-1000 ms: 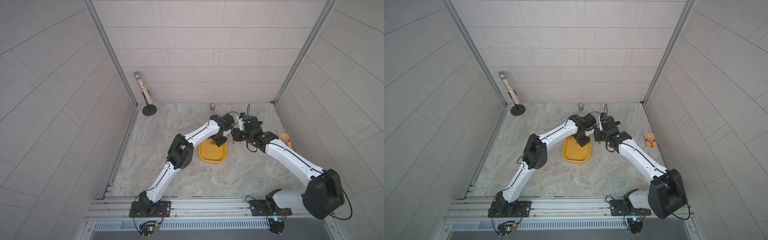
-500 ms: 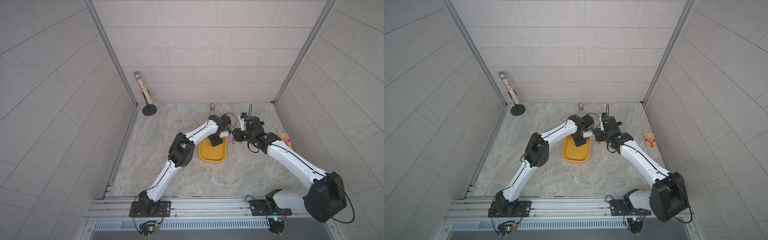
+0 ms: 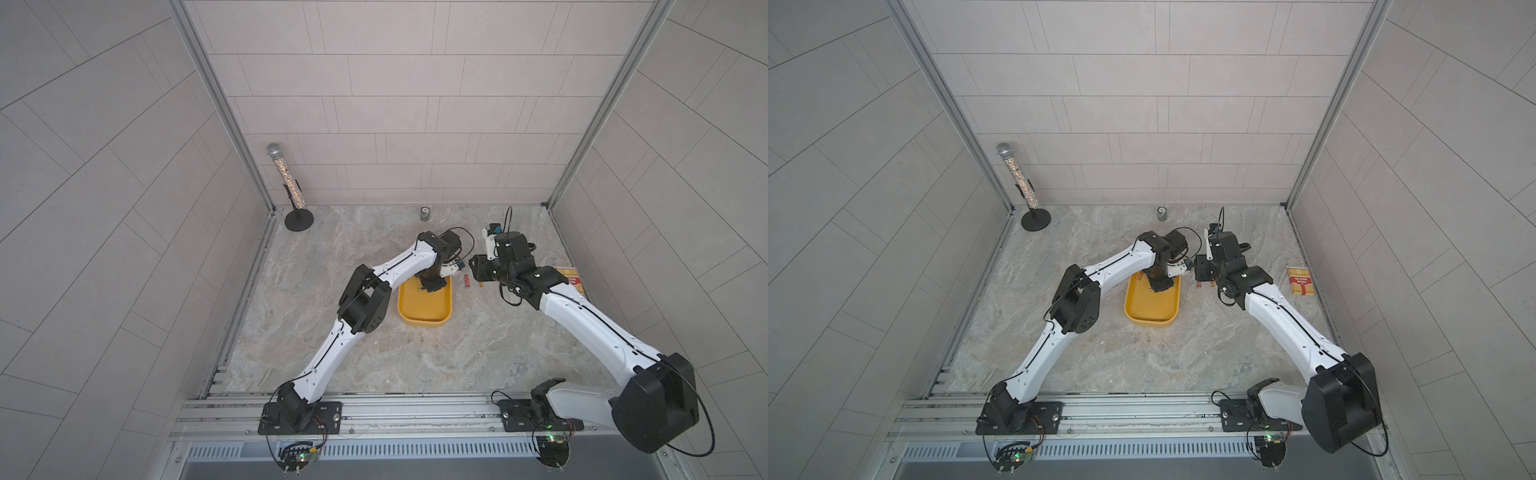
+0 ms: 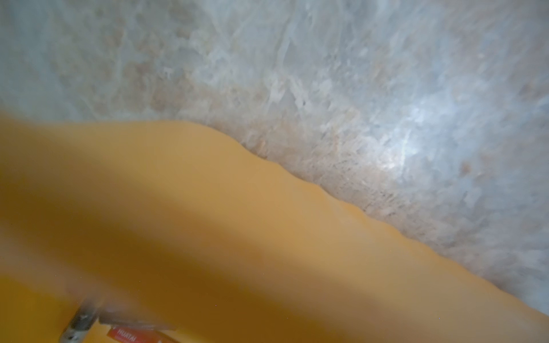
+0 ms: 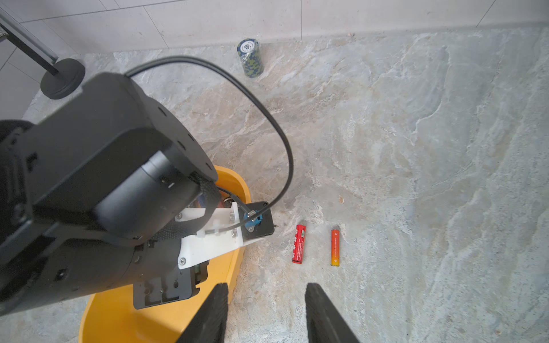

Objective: Take the batteries out of the storage box
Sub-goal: Pick up the battery from the storage box.

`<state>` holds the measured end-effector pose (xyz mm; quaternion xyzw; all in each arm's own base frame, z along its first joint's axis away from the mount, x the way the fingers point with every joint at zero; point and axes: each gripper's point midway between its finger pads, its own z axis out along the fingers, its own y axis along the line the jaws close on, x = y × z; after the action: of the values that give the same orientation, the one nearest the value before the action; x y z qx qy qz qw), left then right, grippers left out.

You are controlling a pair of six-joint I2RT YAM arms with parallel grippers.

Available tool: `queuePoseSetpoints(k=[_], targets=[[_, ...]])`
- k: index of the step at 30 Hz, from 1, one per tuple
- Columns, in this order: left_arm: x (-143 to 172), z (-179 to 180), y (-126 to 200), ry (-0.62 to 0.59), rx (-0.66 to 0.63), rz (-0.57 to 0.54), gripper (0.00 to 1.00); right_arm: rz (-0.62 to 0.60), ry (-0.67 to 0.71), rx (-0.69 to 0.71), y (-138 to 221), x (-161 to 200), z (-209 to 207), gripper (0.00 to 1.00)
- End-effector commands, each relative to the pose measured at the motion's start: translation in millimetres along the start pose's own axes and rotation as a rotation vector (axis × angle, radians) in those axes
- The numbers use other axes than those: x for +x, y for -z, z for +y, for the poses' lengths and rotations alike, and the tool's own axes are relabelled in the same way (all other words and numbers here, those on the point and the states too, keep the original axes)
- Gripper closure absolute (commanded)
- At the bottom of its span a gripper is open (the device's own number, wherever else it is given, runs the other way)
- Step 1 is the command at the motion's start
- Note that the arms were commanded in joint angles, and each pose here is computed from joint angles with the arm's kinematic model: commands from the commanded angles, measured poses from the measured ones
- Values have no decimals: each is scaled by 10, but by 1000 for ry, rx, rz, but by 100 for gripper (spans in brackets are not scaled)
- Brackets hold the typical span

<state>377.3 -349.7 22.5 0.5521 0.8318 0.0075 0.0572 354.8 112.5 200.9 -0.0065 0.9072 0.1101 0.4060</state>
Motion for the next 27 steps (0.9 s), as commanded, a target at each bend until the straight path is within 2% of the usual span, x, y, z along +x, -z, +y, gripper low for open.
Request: queuePoseSetpoints(k=[1,4,10,17,23,27], targets=[[72,18,45,57,7,10,92,-6,-1,31,66,24,-88,53],[25,78,253,123,-9,-33,100,-13,-4,34,93,22,-104,53],[-9,104,799,256,-14,-141,100,-24,-15,37,159,28,-118,53],[207,243,1309,462,-37,-230,100,-25,-12,43,163,55,-137,53],[682,586,1604,696,-83,-278,100,-15,-15,19,120,58,-91,53],[1121,943,1525,862,-121,-262,100,-4,-19,-9,53,82,-42,53]])
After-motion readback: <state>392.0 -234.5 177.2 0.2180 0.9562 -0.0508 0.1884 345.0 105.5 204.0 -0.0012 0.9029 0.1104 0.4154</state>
